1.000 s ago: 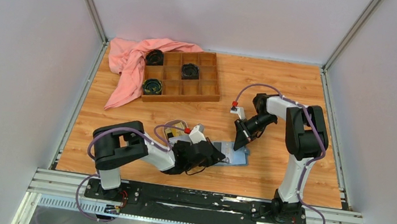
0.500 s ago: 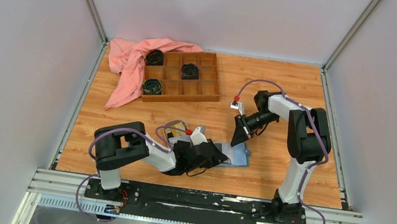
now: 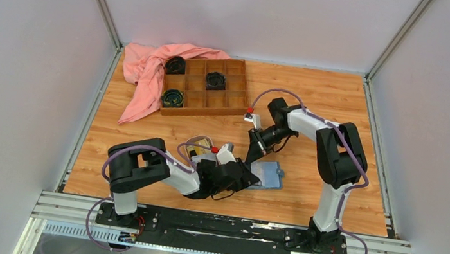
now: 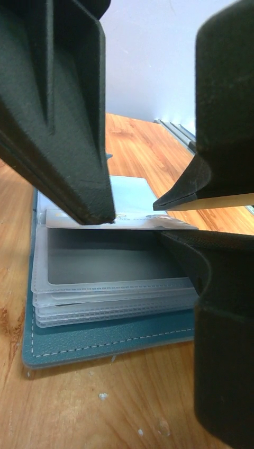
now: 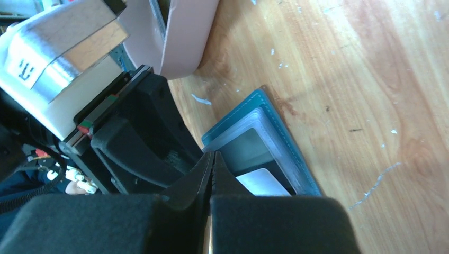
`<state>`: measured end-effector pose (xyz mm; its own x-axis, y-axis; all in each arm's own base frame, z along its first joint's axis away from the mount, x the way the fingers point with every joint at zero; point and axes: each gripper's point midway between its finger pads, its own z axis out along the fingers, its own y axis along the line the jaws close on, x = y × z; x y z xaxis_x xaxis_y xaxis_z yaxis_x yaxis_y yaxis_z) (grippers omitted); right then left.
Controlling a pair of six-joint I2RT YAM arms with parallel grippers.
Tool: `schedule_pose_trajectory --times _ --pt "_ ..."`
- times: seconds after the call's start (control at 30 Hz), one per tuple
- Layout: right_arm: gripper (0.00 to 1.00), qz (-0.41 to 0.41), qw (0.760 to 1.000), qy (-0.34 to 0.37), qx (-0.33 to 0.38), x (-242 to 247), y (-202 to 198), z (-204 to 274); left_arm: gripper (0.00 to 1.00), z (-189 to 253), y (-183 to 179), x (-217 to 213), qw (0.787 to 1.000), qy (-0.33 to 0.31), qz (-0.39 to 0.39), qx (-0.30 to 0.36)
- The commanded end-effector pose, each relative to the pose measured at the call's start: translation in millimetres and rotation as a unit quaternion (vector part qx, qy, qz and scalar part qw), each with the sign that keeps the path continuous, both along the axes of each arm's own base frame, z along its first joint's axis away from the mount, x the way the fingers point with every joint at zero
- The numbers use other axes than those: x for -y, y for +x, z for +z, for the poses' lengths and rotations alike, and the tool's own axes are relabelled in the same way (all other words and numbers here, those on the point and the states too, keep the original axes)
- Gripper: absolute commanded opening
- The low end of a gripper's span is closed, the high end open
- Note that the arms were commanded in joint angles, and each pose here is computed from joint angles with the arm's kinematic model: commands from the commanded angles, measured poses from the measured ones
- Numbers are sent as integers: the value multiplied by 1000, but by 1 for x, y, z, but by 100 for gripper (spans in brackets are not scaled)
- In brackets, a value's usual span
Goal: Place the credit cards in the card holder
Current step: Insert the credit card into the card holder.
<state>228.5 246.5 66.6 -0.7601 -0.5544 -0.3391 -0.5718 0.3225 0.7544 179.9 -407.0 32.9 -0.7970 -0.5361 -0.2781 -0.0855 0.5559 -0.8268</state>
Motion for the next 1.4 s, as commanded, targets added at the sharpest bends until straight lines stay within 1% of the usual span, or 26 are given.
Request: schedule_pose_trajectory --times 0.0,0.13,0.23,0.4,0.53,0.67,0.97,1.37 --pt "0 -15 999 -42 2 2 0 -7 26 -44 -12 -21 996 83 -13 -17" --pt "0 9 998 -65 15 -1 -10 -13 26 -45 -12 -21 996 85 -13 -18" --pt "0 26 995 -90 38 1 -14 -18 26 -45 -12 -21 996 85 -13 -19" --pt "0 39 988 -137 65 15 -14 -29 27 -47 -12 -23 996 86 -11 -21" --pt "0 43 983 -161 82 24 -11 -32 28 -48 -12 -24 996 86 -10 -23" --pt "0 43 979 -174 95 29 -9 -33 28 -49 -12 -26 996 87 -9 -25" --pt "0 73 976 -180 98 37 -13 -32 29 -49 -12 -29 996 88 -8 -24" --pt "0 90 968 -203 114 57 -11 -32 30 -47 -11 -31 996 88 -10 -23"
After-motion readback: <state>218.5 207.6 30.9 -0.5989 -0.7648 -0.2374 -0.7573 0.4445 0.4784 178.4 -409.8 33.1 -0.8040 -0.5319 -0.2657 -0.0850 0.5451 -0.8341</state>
